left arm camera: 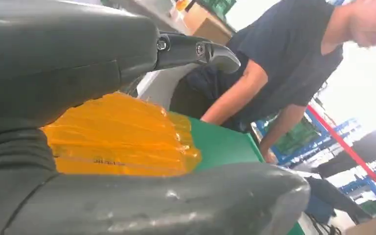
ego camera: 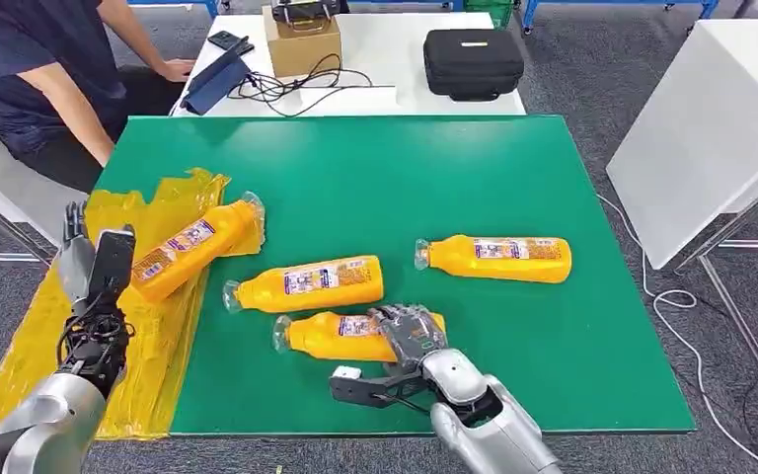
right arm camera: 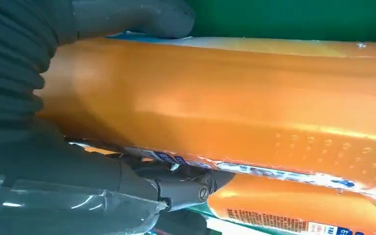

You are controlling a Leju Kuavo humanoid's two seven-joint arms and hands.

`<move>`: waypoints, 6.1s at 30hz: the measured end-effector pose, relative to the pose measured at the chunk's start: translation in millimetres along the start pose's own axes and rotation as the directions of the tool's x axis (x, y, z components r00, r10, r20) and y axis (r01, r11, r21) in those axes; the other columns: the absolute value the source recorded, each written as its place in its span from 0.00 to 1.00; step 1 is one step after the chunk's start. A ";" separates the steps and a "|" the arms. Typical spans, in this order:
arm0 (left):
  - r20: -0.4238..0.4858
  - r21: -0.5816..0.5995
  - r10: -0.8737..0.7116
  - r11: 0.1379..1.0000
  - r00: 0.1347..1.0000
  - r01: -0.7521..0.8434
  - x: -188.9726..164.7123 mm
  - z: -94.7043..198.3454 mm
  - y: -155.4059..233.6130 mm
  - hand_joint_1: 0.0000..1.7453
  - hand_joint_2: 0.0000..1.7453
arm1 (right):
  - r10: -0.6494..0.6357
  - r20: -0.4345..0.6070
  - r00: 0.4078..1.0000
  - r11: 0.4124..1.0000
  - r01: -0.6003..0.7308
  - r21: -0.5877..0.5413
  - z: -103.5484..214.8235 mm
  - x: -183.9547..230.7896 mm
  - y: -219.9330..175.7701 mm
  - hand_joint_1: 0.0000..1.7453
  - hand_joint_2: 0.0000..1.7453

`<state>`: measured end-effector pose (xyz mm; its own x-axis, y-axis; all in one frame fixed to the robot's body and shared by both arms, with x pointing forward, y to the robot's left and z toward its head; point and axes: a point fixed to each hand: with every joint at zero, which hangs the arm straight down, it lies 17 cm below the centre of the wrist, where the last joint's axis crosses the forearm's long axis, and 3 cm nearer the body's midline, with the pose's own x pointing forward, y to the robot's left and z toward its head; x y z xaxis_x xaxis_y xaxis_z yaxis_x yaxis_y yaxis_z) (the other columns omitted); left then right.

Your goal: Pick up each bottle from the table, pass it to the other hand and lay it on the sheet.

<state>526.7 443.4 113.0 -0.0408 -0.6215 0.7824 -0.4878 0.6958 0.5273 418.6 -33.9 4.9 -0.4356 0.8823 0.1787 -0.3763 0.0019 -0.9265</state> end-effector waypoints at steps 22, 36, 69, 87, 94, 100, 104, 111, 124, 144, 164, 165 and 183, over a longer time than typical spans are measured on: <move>-0.109 -0.077 0.927 0.353 0.360 -0.933 78.1 -0.4 -21.7 0.00 1.00 | -0.728 0.523 0.442 0.554 0.829 0.071 53.1 -7.1 -117.9 1.00 1.00; -0.067 -0.386 0.973 0.180 0.223 -0.905 214.0 62.7 -43.1 0.00 1.00 | -0.663 0.487 0.568 0.521 0.818 -0.244 3.6 -70.4 -196.8 1.00 1.00; -0.226 -0.483 0.969 -0.021 0.101 -0.875 307.4 88.6 -101.5 0.00 1.00 | -0.581 0.431 0.690 0.692 0.698 -0.185 -57.2 121.6 -227.7 1.00 1.00; -0.231 -0.377 0.966 0.017 0.112 -0.926 253.9 100.8 -101.2 1.00 1.00 | -0.400 0.435 0.807 0.884 0.465 -0.049 -39.2 199.9 -143.8 1.00 1.00; -0.212 -0.369 0.971 0.027 0.112 -0.929 251.0 103.7 -93.7 1.00 1.00 | -0.385 0.445 0.809 0.892 0.449 -0.045 -37.6 202.7 -139.8 1.00 1.00; -0.200 -0.370 0.972 0.040 0.122 -0.928 252.5 104.2 -90.4 1.00 1.00 | -0.384 0.451 0.806 0.892 0.450 -0.045 -37.2 203.5 -140.6 1.00 1.00; -0.194 -0.379 0.971 0.056 0.138 -0.924 254.3 104.2 -90.7 1.00 1.00 | -0.391 0.454 0.801 0.888 0.458 -0.044 -37.4 202.4 -140.3 0.00 0.00; -0.123 -0.385 0.966 0.163 0.226 -0.908 253.5 95.3 -84.3 1.00 1.00 | -0.403 0.460 0.791 0.883 0.468 -0.031 -37.3 198.2 -131.5 0.00 0.00; 0.140 -0.322 0.848 0.528 0.512 -0.786 250.9 77.6 -65.9 1.00 1.00 | -0.377 0.486 0.788 0.885 0.461 -0.061 -38.4 192.2 -140.2 0.00 0.00; 0.484 0.272 -0.602 0.793 0.635 0.545 172.1 14.8 -1.3 1.00 1.00 | -0.424 0.550 0.719 0.860 0.510 -0.003 -19.9 201.4 -127.1 0.00 0.00; 0.488 -0.073 -0.688 0.580 0.536 0.811 57.8 53.6 -101.7 1.00 1.00 | -0.389 0.659 0.643 0.842 0.539 -0.028 6.8 214.7 -166.3 0.00 0.00; 0.506 -0.088 -0.678 0.574 0.533 0.814 55.3 58.9 -107.2 1.00 1.00 | -0.389 0.660 0.643 0.842 0.539 -0.029 6.9 214.2 -166.8 0.00 0.00; 0.566 -0.187 -0.639 0.516 0.521 0.836 30.4 85.8 -133.0 0.00 0.00 | -0.382 0.666 0.641 0.845 0.534 -0.029 7.2 213.6 -169.2 0.00 0.00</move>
<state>515.5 301.1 38.2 -0.2028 -0.9723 -0.1164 -0.1226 -0.0927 0.9881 383.4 150.9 202.2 -0.6797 0.2515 0.6891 -0.5268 0.4863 -0.6971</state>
